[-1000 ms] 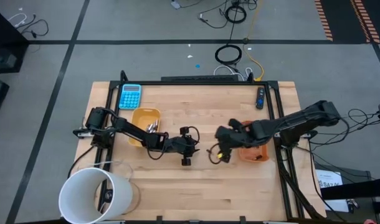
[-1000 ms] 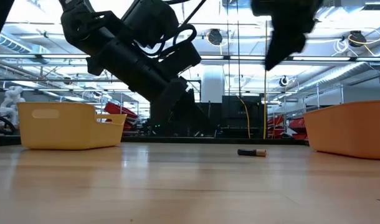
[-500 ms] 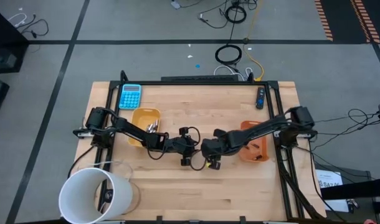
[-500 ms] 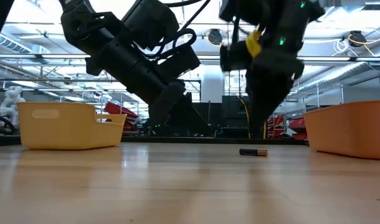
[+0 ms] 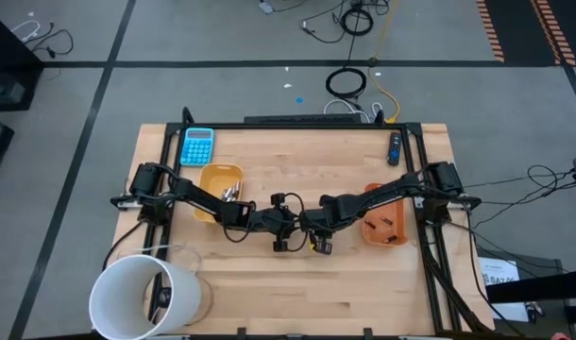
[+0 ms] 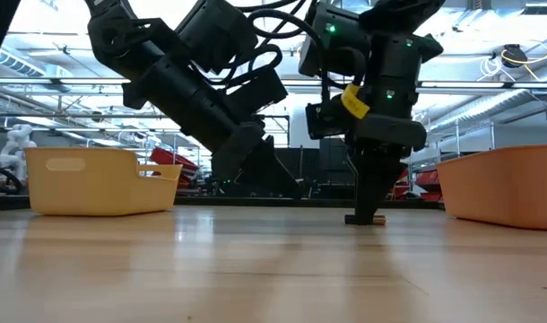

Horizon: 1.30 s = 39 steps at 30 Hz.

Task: Sort batteries
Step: Put the black battery into the orange bin, then return to Home Position

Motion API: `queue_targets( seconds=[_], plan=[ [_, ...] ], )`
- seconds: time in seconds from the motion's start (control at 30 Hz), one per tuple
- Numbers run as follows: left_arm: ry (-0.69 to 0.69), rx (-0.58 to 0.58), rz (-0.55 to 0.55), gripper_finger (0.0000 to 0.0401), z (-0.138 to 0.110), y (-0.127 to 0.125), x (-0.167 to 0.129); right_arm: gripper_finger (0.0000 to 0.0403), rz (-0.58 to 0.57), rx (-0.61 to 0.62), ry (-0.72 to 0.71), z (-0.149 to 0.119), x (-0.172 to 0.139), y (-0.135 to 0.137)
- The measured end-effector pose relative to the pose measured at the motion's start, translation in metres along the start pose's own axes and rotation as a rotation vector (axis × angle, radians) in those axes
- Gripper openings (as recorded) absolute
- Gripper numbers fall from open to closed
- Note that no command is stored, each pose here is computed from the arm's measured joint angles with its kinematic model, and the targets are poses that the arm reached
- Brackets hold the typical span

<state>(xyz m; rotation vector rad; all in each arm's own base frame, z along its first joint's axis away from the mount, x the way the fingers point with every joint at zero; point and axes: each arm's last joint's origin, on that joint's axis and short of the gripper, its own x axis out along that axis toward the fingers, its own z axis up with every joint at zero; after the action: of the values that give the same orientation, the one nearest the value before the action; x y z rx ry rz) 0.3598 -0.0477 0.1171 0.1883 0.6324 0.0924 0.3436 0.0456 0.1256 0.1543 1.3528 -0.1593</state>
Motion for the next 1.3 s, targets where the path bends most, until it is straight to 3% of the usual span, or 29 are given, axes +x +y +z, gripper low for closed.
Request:
queue_targets(
  seconds=[0.17, 0.27, 0.33, 0.43, 0.67, 0.9, 1.07, 1.2, 1.3],
  plan=[
    [0.003, 0.001, 0.000, 0.0171, 0.000, 0.000, 0.000, 0.0007, -0.004, -0.009, -0.001, -0.002, -0.009, -0.001],
    [0.003, -0.001, 0.000, 0.0171, 0.000, 0.000, 0.000, 0.0005, -0.070, -0.007, 0.037, -0.010, -0.025, -0.005],
    [0.006, -0.013, -0.002, 0.0171, -0.001, -0.001, 0.000, 0.0004, -0.154, 0.009, 0.036, -0.017, -0.048, -0.007],
    [0.006, -0.016, -0.008, 0.0171, -0.001, -0.003, -0.001, 0.0002, -0.243, 0.066, -0.075, -0.026, -0.097, -0.007],
    [-0.002, 0.024, 0.029, 0.0171, 0.000, -0.011, -0.003, 0.0002, -0.449, 0.284, -0.105, -0.086, -0.166, -0.014],
    [0.000, 0.026, 0.040, 0.0171, 0.000, -0.012, -0.004, 0.0021, -0.522, 0.413, -0.016, -0.122, -0.154, -0.012],
    [0.001, 0.026, 0.040, 0.0171, 0.000, -0.012, -0.004, 0.0091, -0.527, 0.444, 0.081, -0.139, -0.136, -0.012],
    [0.010, 0.045, 0.033, 0.0171, 0.002, -0.013, -0.008, 0.0150, -0.502, 0.429, 0.006, -0.143, -0.141, -0.006],
    [-0.008, 0.048, 0.034, 0.0171, 0.014, -0.009, -0.022, 0.0177, -0.476, 0.410, -0.128, -0.144, -0.148, -0.003]
  ],
)
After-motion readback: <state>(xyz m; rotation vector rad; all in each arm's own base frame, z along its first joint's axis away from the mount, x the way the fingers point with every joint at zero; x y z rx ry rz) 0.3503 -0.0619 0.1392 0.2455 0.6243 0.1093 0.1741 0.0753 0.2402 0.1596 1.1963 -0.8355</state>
